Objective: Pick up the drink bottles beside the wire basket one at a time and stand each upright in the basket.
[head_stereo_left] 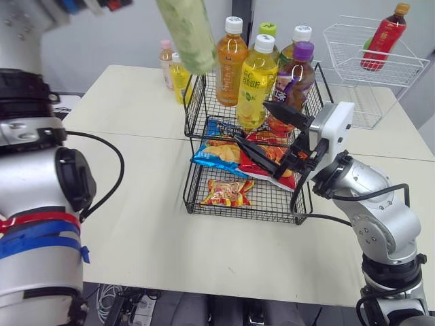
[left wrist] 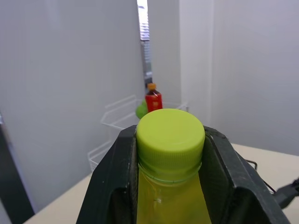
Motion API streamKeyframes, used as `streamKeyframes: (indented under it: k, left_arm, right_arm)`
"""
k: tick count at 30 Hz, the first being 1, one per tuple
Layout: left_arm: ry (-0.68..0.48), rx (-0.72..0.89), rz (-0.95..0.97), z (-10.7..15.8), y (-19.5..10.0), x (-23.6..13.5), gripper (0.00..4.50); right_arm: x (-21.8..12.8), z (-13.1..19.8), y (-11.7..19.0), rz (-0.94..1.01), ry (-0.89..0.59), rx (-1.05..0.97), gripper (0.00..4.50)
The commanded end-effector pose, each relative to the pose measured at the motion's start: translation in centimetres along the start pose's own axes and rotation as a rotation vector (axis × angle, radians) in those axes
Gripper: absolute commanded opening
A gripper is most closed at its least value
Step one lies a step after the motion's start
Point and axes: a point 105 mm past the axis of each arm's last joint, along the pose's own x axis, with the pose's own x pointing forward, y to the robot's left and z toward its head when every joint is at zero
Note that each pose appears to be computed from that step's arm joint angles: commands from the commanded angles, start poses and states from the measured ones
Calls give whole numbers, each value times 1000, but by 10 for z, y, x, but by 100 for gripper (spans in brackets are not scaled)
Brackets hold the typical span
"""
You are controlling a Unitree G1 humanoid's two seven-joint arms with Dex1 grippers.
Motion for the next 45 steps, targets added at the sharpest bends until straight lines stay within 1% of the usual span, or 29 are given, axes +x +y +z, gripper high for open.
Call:
streamKeyframes:
  k: [1,5,11,13,15,18,19,21,22,25,27,30,33,35,38,40,43,45]
  left_arm:
    - [16,67,-5,-4,-4,8,136]
    - [45,47,-11,-31,-4,24,136]
    - [66,26,8,-49,2,31,136]
    - [78,23,7,-53,4,29,207]
    - [76,11,-8,-54,3,28,255]
    - [75,2,-10,-54,4,26,346]
    - [72,10,8,-52,7,22,369]
    - [65,19,33,-49,11,17,435]
    - [43,14,64,-44,15,11,447]
    - [-3,2,149,-35,23,-9,447]
    - [-6,6,204,-38,26,-27,447]
    - [25,89,366,-47,37,-77,447]
    - [157,148,522,-74,43,-126,447]
    - [211,153,580,-93,40,-150,447]
    - [242,132,651,-121,32,-180,447]
    - [236,103,712,-139,27,-196,447]
    - [273,103,776,-170,17,-217,447]
    - [303,102,798,-188,6,-224,447]
  right_arm:
    - [-5,18,-1,-31,-63,-59,450]
    - [-6,18,-1,-43,-60,-59,450]
    - [-7,18,0,-55,-55,-60,450]
    - [-8,18,0,-60,-52,-60,450]
    - [-8,18,0,-64,-50,-60,450]
    - [-8,17,0,-66,-49,-58,450]
    - [-8,17,0,-66,-49,-58,450]
    - [-9,17,0,-66,-48,-58,450]
    - [-9,17,-1,-66,-47,-59,450]
    - [-8,17,-3,-64,-47,-60,450]
    - [-9,18,-3,-56,-51,-59,450]
    - [-13,24,-13,-59,-56,-34,450]
    - [-23,35,-31,-73,-68,-8,450]
    - [-31,39,-42,-81,-58,-25,450]
    - [-45,41,-64,-119,-27,-62,450]
    - [-57,39,-81,-161,2,-87,450]
    - [-84,22,-110,-239,86,-107,450]
    - [-105,8,-130,-313,138,-114,450]
